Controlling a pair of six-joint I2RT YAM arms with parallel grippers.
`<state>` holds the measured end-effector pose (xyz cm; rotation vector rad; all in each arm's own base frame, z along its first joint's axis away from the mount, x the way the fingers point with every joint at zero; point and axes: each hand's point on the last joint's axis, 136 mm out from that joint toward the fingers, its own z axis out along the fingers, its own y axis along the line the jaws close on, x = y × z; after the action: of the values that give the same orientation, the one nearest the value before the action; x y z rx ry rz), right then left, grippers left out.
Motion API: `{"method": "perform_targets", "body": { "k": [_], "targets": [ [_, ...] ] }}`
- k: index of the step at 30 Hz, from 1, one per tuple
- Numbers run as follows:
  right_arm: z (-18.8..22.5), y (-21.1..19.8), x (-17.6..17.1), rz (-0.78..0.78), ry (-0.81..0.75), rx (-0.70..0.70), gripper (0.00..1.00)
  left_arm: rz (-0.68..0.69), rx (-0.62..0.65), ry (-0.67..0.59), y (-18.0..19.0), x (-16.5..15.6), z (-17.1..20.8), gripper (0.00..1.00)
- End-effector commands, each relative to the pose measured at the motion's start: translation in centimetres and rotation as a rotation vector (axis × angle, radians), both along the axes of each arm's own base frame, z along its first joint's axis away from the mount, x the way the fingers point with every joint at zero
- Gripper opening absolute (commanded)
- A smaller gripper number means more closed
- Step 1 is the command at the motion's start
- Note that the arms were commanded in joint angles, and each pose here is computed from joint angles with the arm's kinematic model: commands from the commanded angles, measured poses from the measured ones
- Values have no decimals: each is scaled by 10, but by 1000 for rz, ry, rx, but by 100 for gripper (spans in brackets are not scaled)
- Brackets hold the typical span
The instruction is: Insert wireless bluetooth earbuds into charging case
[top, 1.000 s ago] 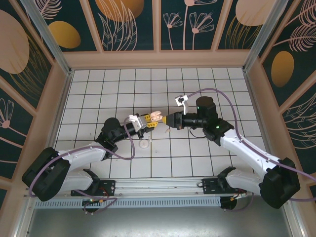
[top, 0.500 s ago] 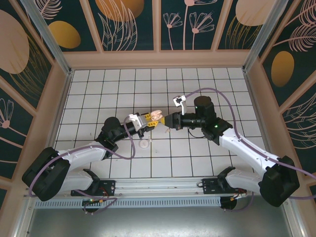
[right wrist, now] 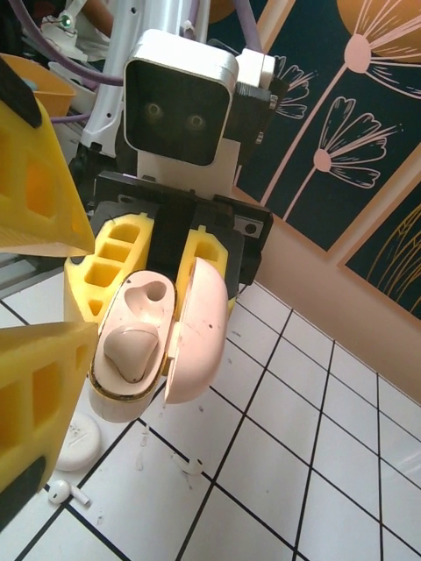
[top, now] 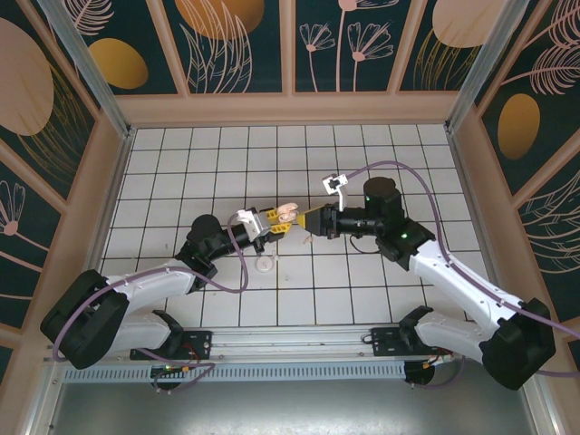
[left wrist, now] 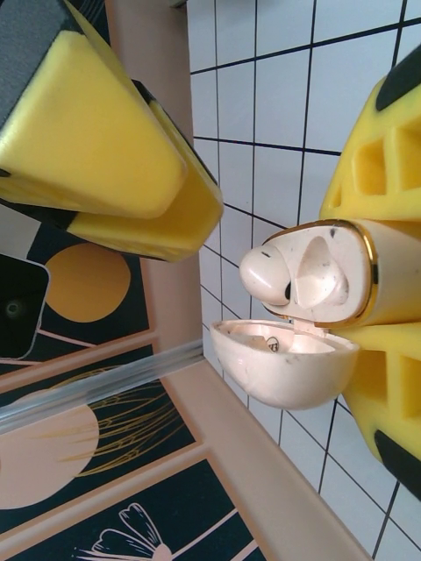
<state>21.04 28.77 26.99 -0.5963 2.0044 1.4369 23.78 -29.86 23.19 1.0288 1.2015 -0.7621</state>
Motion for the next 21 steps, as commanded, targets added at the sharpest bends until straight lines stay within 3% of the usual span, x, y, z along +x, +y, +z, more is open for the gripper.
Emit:
{"method": "perform_targets", "body": {
  "k": [1, 7, 12, 21],
  "targets": [
    [15, 0, 4, -5, -35, 26, 24, -24, -38, -34, -4, -2, 18, 14],
    [10, 3, 9, -4, -25, 16, 21, -26, -38, -34, -4, -3, 18, 14],
    [-3, -15, 29, -128, 13, -47, 24, 37, -28, 19, -3, 11, 11, 14],
    [-70, -46, 54, -325, 220, -351, 28, 221, -86, 106, 22, 28, -9, 12]
  ]
}}
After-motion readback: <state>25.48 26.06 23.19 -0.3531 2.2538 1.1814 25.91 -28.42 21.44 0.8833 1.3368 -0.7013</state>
